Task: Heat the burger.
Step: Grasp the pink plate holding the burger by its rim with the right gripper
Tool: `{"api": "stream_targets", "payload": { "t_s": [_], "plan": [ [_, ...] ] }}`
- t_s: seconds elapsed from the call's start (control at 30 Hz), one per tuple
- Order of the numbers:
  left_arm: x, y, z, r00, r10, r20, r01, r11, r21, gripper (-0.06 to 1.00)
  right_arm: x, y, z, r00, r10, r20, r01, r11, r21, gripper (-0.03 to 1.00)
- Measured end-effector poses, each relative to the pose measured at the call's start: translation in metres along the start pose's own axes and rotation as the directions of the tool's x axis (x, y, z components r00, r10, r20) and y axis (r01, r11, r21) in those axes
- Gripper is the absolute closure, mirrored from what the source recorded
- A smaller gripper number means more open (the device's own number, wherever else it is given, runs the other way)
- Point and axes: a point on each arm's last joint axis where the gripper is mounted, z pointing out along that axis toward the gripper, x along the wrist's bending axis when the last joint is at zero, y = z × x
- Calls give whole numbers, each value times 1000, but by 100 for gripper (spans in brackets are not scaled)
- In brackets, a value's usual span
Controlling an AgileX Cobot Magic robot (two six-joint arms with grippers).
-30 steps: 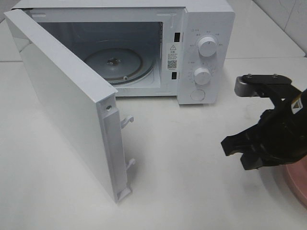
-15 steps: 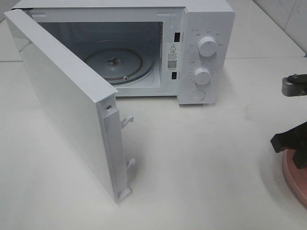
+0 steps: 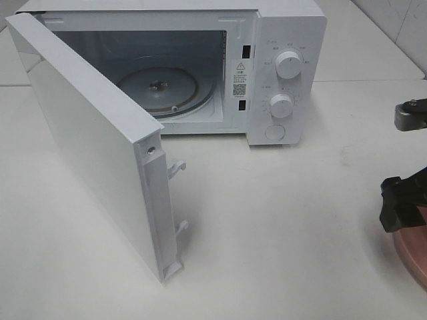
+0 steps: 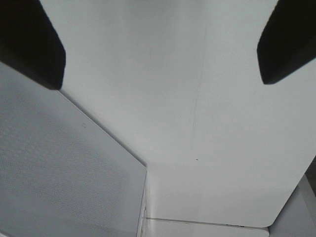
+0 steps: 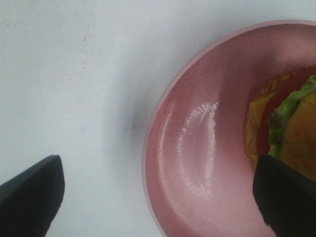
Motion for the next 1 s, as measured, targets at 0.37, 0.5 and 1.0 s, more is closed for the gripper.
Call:
{"api": "stream_targets", "payload": {
  "t_s": [0.37,0.5,1.0],
  "plan": [
    [0,0,0,1000,0,0,0,1000,0,-3,4,6,35,1000,14,-1,-13,995,102,0],
    [0,0,0,1000,0,0,0,1000,0,-3,5,7,44,1000,17,-1,-17,992,122,1],
    [0,0,0,1000,0,0,0,1000,0,-3,8,8,78,1000,24,-2,-23,980,196,7]
  ]
}}
